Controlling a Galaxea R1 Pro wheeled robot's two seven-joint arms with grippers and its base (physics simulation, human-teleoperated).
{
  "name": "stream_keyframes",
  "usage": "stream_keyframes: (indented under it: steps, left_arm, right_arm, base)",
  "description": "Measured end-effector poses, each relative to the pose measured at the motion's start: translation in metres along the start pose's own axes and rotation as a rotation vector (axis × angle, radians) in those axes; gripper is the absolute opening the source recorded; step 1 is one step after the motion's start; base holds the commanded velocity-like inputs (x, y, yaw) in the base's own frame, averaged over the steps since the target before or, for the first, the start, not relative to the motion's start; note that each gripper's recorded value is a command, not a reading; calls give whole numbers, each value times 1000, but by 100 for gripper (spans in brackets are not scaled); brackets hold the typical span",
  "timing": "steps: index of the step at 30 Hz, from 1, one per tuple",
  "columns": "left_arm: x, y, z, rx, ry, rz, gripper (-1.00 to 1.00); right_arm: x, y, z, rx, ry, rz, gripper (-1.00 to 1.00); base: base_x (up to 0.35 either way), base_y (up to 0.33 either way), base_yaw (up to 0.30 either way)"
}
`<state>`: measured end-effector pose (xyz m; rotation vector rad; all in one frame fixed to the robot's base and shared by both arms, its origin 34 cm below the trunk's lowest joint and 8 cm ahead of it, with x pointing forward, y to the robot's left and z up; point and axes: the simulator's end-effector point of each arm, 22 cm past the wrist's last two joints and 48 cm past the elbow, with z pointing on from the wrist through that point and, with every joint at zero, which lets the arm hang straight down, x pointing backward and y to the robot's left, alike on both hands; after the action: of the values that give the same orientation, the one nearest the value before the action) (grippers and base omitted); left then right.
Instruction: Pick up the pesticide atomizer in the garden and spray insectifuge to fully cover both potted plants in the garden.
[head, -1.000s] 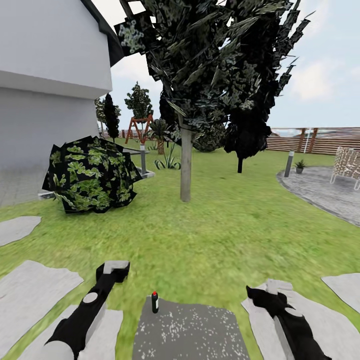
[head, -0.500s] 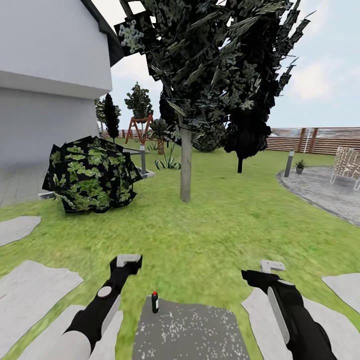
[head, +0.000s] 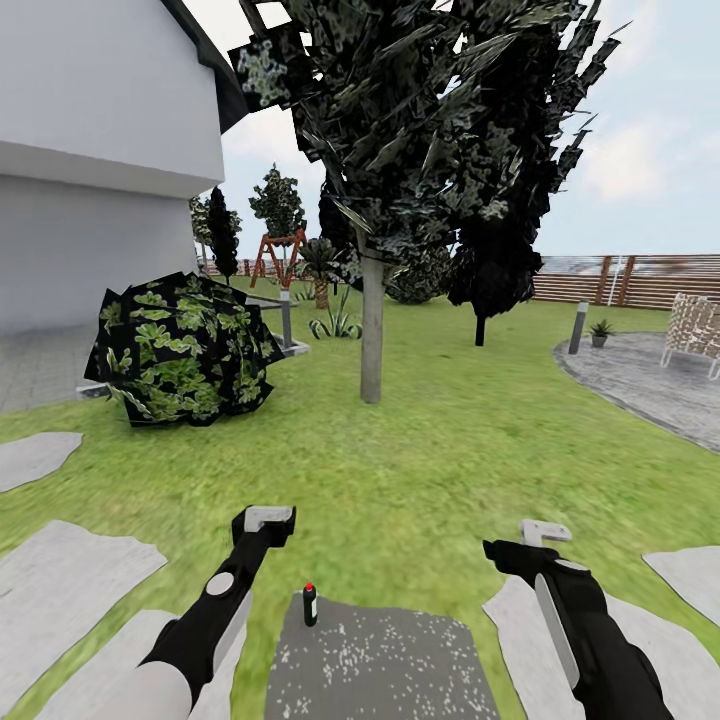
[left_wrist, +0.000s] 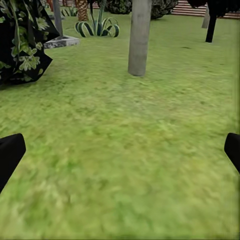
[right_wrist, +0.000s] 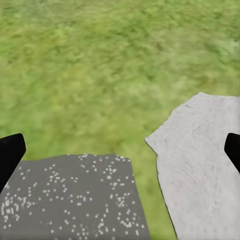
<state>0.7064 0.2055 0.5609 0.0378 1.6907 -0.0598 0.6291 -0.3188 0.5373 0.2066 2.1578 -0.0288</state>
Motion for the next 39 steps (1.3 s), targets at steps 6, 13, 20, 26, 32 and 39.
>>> stream_keyframes:
  steps: [6, 13, 20, 26, 32, 39]
  left_arm:
    - [1, -4, 0, 5, 2, -2, 100]
    - [18, -12, -1, 16, 10, -8, 100]
    - [42, -12, 2, 16, 45, -11, 100]
    - [64, -12, 5, 15, 78, -14, 100]
    - [85, -11, 7, 14, 111, -16, 100]
    - [110, -11, 8, 14, 149, -18, 100]
  right_arm:
    - [0, 0, 0, 1, 0, 0, 100]
    - [15, -2, 7, 1, 9, 0, 100]
    - [34, -3, 18, 6, 44, -4, 100]
    - [50, -4, 29, 11, 78, -7, 100]
    - [67, -6, 38, 16, 112, -11, 100]
    - [87, -7, 49, 22, 151, -15, 100]
  base:
    - [0, 0, 0]
    - [0, 0, 0]
    - [0, 0, 0]
    - [0, 0, 0]
    - [0, 0, 0]
    - [0, 0, 0]
